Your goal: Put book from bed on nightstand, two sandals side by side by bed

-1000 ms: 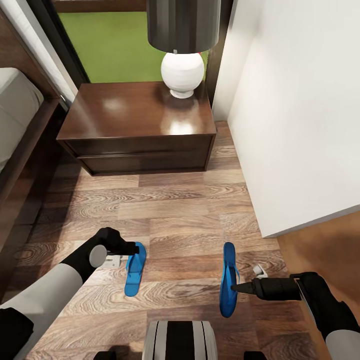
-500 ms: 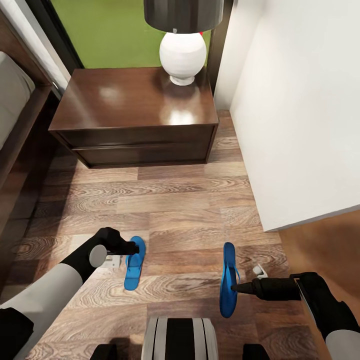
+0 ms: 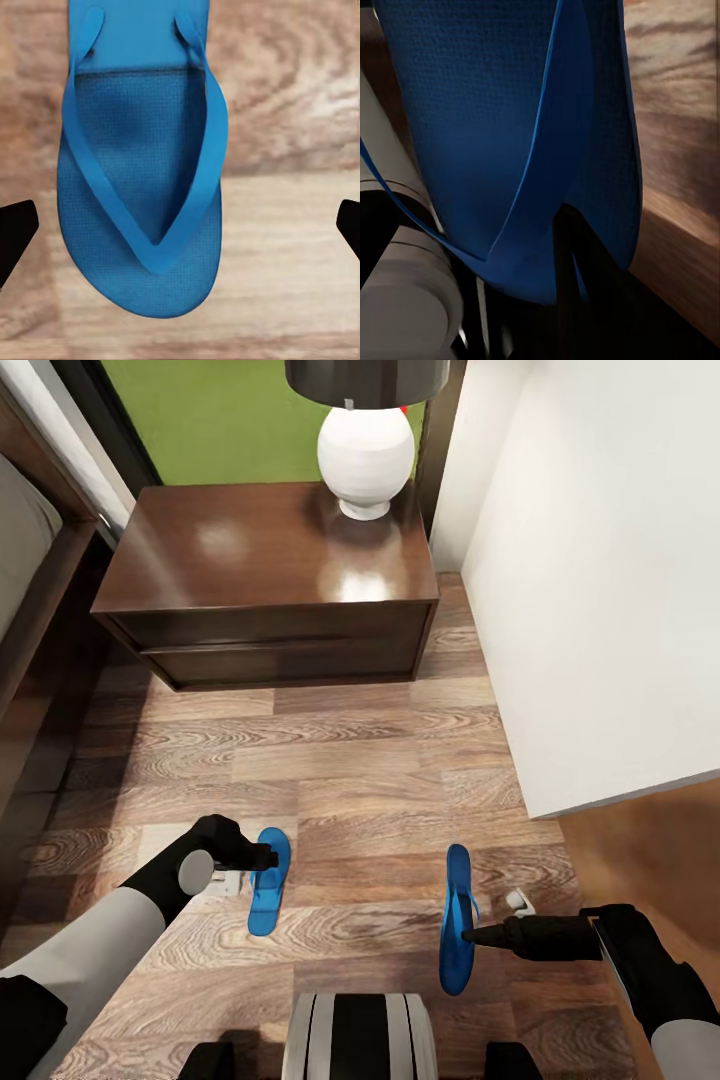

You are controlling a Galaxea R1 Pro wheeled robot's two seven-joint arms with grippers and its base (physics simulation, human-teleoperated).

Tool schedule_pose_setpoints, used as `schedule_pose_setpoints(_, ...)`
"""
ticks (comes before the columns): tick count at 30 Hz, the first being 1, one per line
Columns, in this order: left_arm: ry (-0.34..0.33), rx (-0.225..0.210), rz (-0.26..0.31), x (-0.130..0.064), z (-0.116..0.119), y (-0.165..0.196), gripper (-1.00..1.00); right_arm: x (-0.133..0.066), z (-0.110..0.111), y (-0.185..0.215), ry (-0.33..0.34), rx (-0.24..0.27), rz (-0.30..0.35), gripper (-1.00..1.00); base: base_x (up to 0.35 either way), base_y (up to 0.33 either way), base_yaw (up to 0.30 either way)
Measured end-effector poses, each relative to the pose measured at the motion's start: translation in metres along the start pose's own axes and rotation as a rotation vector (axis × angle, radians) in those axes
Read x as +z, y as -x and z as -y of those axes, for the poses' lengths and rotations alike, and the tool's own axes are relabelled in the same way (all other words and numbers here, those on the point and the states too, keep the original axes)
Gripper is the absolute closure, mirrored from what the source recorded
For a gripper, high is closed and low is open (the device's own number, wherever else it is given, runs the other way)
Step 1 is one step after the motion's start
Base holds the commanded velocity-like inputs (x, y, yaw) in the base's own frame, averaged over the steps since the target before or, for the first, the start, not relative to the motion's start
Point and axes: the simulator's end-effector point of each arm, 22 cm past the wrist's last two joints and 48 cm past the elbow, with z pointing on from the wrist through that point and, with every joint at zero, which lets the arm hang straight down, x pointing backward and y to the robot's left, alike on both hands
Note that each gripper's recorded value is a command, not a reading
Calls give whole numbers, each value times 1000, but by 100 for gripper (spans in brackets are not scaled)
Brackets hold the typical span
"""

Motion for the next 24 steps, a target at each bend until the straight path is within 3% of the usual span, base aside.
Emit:
schedule_pose_setpoints(4,0,0,16,9,0,5,-100,3,6,-3,0,15,-8,100,0,0,0)
schedule_pose_setpoints(24,0,0,27,16,0,9,-100,5,11,-5,0,25,-13,100,0,0,0)
